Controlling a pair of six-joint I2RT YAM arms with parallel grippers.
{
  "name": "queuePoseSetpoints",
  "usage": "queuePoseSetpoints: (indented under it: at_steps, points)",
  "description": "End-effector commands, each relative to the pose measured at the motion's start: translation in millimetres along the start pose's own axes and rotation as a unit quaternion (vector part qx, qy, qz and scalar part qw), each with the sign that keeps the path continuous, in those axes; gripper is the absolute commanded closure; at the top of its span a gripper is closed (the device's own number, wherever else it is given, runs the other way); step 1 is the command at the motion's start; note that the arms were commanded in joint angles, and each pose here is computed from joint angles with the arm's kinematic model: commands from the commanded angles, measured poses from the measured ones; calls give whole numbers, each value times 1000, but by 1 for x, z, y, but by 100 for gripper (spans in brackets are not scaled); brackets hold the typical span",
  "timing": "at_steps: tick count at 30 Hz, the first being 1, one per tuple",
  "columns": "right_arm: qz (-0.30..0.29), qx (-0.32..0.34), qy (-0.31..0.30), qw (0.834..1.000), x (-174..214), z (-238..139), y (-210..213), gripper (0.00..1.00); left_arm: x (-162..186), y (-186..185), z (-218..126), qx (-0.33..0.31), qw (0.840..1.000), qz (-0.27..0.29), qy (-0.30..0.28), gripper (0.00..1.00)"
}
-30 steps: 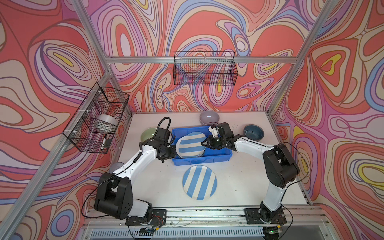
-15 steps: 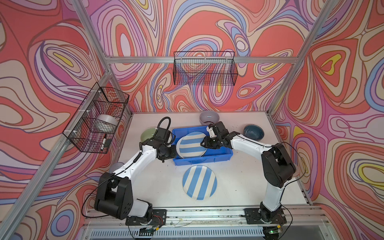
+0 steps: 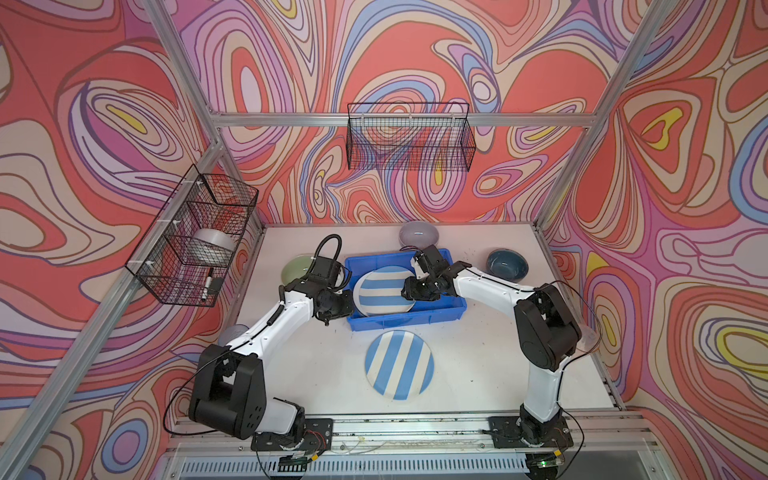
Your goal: Place the mixed dishes into the plastic bin
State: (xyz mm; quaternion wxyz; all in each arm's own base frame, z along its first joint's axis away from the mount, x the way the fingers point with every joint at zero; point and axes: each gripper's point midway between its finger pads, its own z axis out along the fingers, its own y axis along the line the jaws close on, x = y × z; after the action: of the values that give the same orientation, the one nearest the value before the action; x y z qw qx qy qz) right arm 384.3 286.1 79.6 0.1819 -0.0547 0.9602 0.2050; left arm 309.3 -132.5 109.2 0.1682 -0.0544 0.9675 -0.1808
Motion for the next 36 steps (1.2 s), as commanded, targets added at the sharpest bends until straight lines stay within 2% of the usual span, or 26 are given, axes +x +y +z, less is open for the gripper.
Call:
queuePoseSetpoints:
  at_steps: [1, 2, 3, 23, 24, 25, 27, 36]
  points:
    - [-14, 13, -3, 1000, -4, 1, 1, 41, 1, -6, 5, 22, 1000, 3, 2, 70]
    - [-16, 14, -1, 1000, -3, 1, 1, 35, 2, -6, 6, 23, 1000, 2, 3, 70]
    - [-16, 16, -1, 1000, -4, 0, 1, 34, 2, -6, 7, 24, 1000, 1, 4, 70]
    - [-30, -9, 20, 999, -2, 10, 18, 32, 4, -7, 0, 27, 1000, 8, -3, 70]
    - [-31, -8, 22, 999, -1, 10, 18, 31, 4, -7, 0, 27, 1000, 8, -3, 70]
    - [-32, -8, 21, 999, -2, 10, 18, 26, 4, -7, 0, 27, 1000, 8, -2, 70]
    - [-35, -8, 21, 999, -3, 9, 19, 24, 4, -7, 0, 26, 1000, 8, -2, 70]
    - [-43, 54, 6, 998, -11, -4, 2, 24, 4, -7, -1, 24, 1000, 9, -2, 70]
